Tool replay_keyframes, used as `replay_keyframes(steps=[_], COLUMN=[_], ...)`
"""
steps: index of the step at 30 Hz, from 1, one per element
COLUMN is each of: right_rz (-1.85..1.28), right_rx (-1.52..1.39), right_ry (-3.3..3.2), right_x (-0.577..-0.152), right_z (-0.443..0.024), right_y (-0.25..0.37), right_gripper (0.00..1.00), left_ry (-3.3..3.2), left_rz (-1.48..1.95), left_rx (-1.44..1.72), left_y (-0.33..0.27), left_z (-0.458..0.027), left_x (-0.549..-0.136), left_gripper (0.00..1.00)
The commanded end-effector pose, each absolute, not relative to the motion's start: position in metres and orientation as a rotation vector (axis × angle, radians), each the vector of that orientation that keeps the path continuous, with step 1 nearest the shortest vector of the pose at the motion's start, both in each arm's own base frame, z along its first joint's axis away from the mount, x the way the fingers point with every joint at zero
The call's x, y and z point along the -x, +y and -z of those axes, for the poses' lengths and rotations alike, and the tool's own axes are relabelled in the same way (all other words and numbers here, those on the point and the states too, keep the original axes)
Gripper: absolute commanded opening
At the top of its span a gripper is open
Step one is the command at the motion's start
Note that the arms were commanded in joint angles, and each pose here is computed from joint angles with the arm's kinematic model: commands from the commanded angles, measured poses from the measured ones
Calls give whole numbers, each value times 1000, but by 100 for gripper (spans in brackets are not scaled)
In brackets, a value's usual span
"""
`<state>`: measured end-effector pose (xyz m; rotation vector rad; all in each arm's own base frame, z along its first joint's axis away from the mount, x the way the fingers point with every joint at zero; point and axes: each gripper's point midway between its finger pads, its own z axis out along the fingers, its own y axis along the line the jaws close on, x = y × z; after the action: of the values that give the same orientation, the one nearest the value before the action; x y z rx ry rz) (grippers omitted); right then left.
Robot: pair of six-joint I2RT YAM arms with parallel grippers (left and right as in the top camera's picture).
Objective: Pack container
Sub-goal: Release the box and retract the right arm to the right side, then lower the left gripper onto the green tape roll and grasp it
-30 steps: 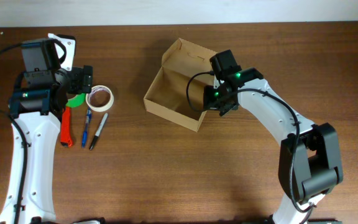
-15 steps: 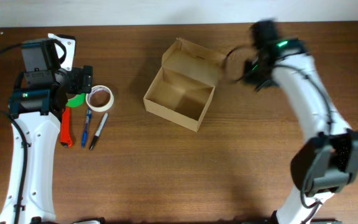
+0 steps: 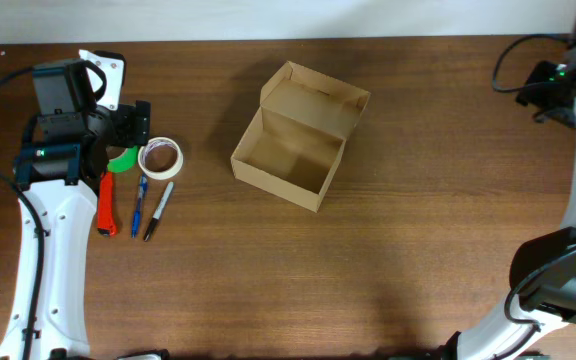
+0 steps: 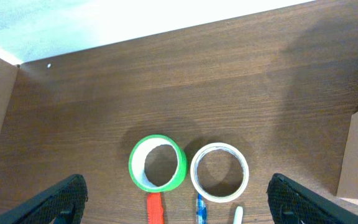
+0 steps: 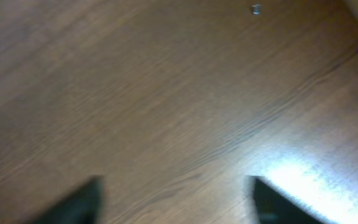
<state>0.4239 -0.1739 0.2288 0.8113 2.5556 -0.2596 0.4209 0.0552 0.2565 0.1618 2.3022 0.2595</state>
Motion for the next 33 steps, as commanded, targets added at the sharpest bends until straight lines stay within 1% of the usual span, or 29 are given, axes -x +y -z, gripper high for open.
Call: replay_keyframes(steps=[1,2,3,4,7,9,13,16,22,24,28,33], right_rz=[278,279,280,280,279,279,279,279,279,279,279,279], right_rx=[-825,-829,-832,-831,-831,-831,-831,-831,-831,-831,-831,-831], right_ry=[2528,2527,2526,2527,2526,2526,2526,2526,2526,2526,2527,2526], right_x=[-421,-420,-420,-420,-420,-420,-420,-420,-420,-420,-420,-420], right_z=[-238,-238,-238,-238,-238,-238,-238,-238,-238,-238,-238,-238], right_y=[-183,-185,-186,-186,-186,-186,-186,-186,-186,-186,-186,-186], right_gripper=[99,99,99,99,99,99,99,99,99,99,99,99], left_ry=[2348,2391,2432,2487,2661,2742,2830,2895,3032,3043,3023,2985], left_rz=[-254,-255,-250,-245,-235,-224,-210,-199,-241,-236,-244,-258], left_rx=[-112,-96,-95,-86,-52,-26,6,-8,28,85,141,204], left_y=[60,63,64,67,82,92,111,119,142,149,165,187], left_z=[-243,-234,-226,-217,-193,-186,-184,-173,-115,-101,-90,-88], left_x=[-425,-421,-418,-414,-405,-405,-427,-438,-448,-451,-457,-460], left_gripper=[91,89,83,83,83,83,84,84,83,80,77,77])
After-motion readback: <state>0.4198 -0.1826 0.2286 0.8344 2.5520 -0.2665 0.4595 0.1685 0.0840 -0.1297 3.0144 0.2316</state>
